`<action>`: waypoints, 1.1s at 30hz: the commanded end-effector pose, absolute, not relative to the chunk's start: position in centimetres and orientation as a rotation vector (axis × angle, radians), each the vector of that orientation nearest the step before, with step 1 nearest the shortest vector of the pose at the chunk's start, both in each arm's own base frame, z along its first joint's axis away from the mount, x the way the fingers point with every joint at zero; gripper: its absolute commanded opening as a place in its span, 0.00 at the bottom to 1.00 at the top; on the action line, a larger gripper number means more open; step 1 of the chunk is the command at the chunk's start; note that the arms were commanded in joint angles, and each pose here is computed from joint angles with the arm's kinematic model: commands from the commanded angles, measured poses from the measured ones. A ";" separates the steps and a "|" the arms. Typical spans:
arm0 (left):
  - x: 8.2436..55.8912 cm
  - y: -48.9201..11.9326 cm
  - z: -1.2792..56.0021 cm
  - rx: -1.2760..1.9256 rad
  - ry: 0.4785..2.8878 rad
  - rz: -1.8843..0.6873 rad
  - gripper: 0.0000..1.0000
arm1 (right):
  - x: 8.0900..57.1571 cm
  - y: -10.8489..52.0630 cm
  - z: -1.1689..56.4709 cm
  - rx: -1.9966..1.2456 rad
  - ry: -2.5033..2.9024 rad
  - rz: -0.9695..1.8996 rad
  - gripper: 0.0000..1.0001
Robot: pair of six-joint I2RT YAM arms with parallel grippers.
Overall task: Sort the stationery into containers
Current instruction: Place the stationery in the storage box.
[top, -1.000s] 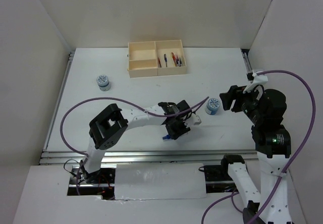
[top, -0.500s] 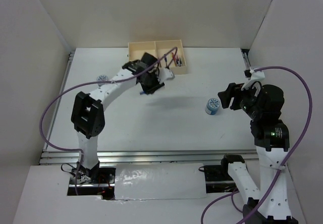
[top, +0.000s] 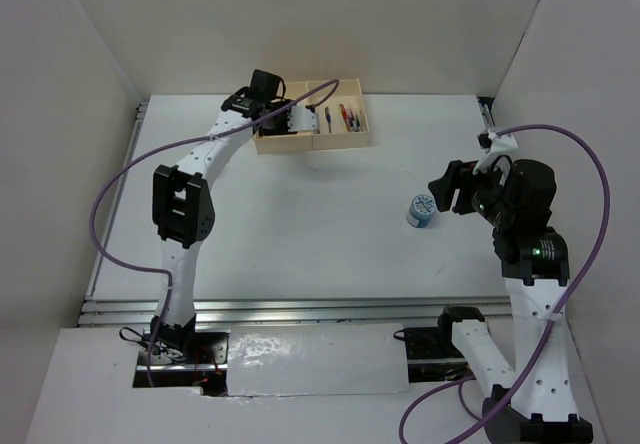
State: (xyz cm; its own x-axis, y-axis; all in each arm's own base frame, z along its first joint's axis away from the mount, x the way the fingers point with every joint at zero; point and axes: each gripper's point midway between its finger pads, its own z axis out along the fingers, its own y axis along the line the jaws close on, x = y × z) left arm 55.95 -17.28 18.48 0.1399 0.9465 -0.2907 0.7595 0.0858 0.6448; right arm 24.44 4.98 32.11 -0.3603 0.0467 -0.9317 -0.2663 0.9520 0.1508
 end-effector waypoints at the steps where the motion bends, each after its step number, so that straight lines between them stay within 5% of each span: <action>1: 59.0 -17.3 19.2 1.694 1.558 0.380 0.03 | 24.8 4.7 32.2 -0.171 1.895 0.305 0.67; 12: 60.8 -17.5 15.5 1.642 1.591 0.351 0.11 | 25.2 4.5 31.1 -0.172 1.932 0.304 0.67; 21: 61.0 -18.7 15.3 1.620 1.575 0.320 0.28 | 25.4 4.5 30.8 -0.172 1.940 0.302 0.67; 29: 61.1 -19.1 16.5 1.571 1.574 0.301 0.58 | 25.7 3.8 29.6 -0.174 1.980 0.255 0.71; 33: 60.6 -19.5 18.4 1.524 1.564 0.270 0.65 | 25.8 3.2 28.2 -0.182 2.044 0.225 0.75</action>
State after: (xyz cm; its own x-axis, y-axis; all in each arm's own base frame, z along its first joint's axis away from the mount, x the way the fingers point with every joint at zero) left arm 60.10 -18.03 13.65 0.1238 0.9212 -0.3689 0.7384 0.1628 0.6544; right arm 25.64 4.03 29.44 -0.4263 -0.0014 -0.9046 -0.2433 0.9633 0.1132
